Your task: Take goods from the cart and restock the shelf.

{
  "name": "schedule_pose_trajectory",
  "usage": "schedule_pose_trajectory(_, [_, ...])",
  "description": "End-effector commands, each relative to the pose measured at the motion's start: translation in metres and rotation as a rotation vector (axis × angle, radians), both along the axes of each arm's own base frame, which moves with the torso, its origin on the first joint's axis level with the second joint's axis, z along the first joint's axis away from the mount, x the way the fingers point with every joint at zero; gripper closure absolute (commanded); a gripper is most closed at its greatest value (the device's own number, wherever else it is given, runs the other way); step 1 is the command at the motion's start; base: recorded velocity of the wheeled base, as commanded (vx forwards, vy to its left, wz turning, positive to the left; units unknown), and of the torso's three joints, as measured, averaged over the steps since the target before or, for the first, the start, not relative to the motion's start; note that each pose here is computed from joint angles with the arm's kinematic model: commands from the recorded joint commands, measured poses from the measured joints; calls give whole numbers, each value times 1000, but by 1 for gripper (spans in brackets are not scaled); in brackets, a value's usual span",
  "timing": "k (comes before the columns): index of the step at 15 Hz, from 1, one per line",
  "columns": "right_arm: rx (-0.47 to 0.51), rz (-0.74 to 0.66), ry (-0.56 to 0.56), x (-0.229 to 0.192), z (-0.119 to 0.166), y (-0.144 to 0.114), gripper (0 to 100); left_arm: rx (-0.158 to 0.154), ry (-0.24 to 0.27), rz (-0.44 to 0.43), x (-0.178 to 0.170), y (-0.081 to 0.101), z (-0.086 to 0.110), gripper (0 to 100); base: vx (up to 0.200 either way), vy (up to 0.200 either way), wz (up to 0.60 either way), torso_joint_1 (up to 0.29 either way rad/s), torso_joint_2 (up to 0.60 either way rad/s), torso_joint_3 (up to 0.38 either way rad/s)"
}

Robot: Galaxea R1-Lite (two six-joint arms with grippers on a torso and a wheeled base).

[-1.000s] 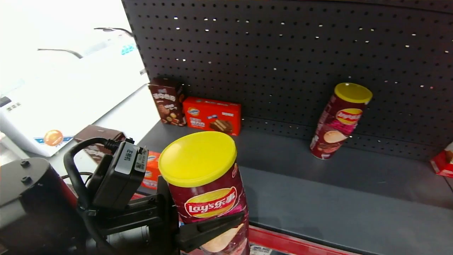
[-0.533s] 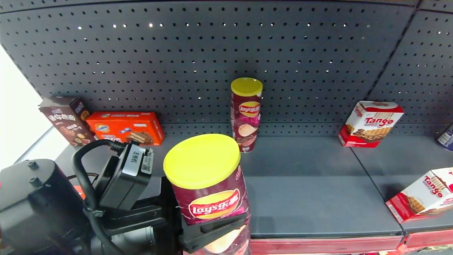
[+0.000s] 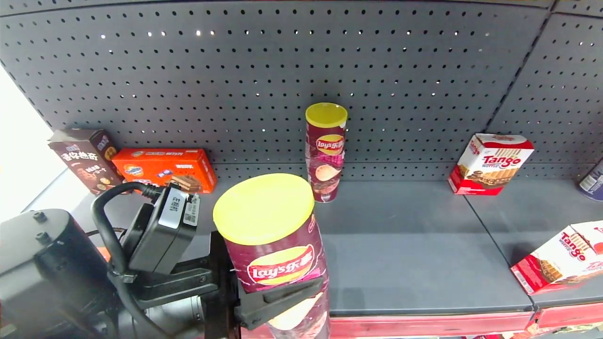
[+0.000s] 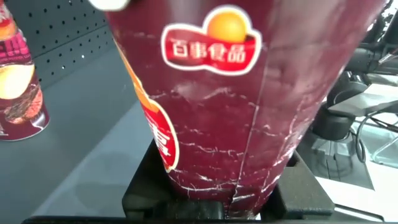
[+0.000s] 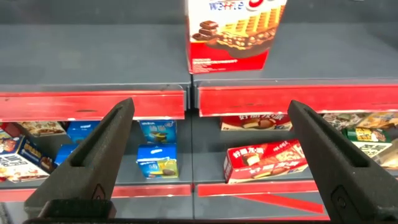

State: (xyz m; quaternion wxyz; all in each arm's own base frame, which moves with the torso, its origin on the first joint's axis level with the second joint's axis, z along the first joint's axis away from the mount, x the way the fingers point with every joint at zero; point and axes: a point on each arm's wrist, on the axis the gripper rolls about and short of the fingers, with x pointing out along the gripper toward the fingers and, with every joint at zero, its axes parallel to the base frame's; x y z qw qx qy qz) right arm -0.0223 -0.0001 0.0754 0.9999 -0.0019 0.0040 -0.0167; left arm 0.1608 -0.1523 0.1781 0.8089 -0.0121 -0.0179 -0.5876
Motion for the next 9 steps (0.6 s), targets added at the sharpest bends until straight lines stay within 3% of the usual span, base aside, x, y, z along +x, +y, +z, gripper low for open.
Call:
schedule_pose_trajectory(1, [-1,0,1,0,0,0,0,-1,0,4,-1,1,0,100,0,0,0,0,0,0])
schedule_pose_trajectory(5, [-1,0,1,0,0,0,0,-14,-28,35,2,0,6,100,0,0,0,0,0,0])
schedule_pose_trajectory(9, [-5,4,5,0,0,0,0,-23,-37,129,9,1,10,100,0,0,0,0,0,0])
